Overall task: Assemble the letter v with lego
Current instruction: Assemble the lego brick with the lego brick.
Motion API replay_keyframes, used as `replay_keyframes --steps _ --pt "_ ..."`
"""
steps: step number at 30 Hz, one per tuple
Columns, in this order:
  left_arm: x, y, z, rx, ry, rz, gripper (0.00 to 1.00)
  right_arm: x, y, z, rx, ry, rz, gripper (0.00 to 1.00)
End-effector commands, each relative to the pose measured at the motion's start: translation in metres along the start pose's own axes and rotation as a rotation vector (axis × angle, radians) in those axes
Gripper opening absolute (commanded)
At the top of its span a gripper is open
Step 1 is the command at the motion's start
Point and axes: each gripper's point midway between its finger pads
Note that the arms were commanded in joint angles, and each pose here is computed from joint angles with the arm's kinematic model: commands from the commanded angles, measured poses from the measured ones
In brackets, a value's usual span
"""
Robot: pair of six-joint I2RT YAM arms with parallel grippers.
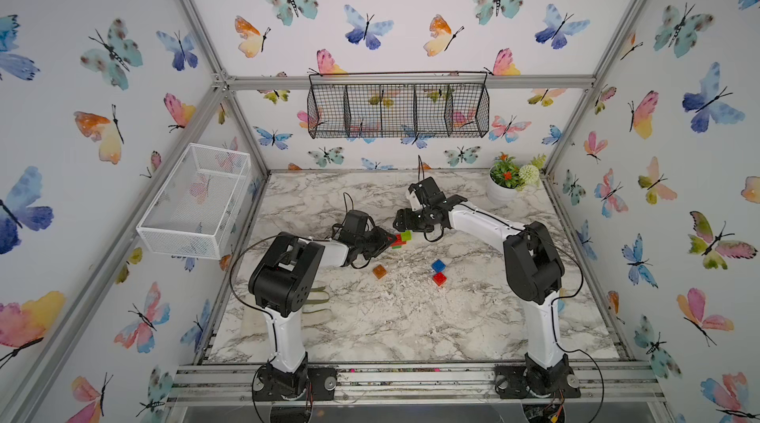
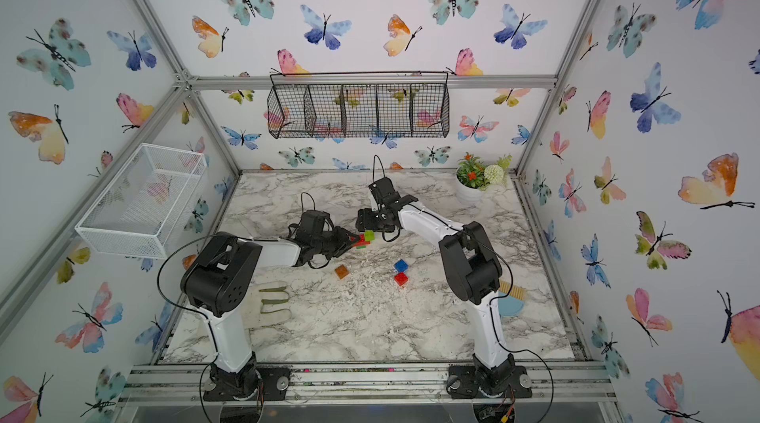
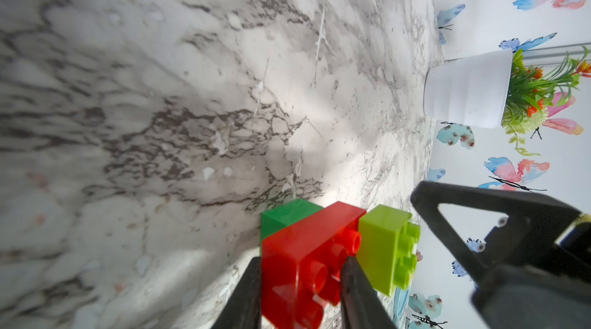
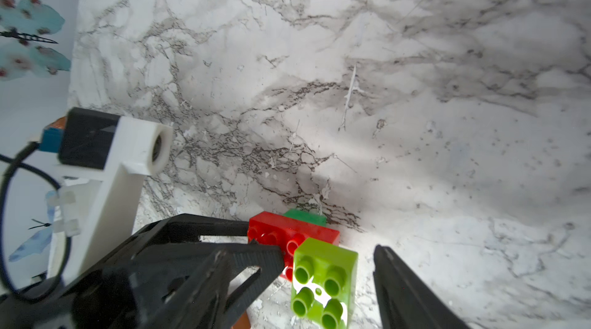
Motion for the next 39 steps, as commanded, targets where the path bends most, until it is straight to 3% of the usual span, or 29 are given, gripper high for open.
replay_keyframes --steps 1,8,11,23,39 --pt "0.051 -0.006 -0.047 0.147 0.07 0.157 0.35 0.015 0.013 0.004 -0.002 -0.017 0.133 0.74" --pt "0.052 -0.006 -0.047 0.15 0.075 0.158 0.35 0.016 0.041 -0.005 0.043 -0.157 0.518 0.72" --pt "0.054 -0.006 -0.047 0.148 0.077 0.16 0.35 0.013 0.048 -0.009 0.026 -0.188 0.588 0.72" --pt "0.056 -0.006 -0.047 0.148 0.08 0.163 0.35 -0.011 0.032 -0.031 0.069 -0.285 0.647 0.73" --pt "0.058 -0.007 -0.049 0.154 0.085 0.165 0.34 -0.033 -0.001 -0.039 0.121 -0.329 0.565 0.72"
Point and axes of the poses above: each gripper's point midway between its finger pads, its own y axis back along the fingers, its own x axis along the line the jaws close on, z = x × y, and after that the axes turned 13 degrees about -y, right-handed
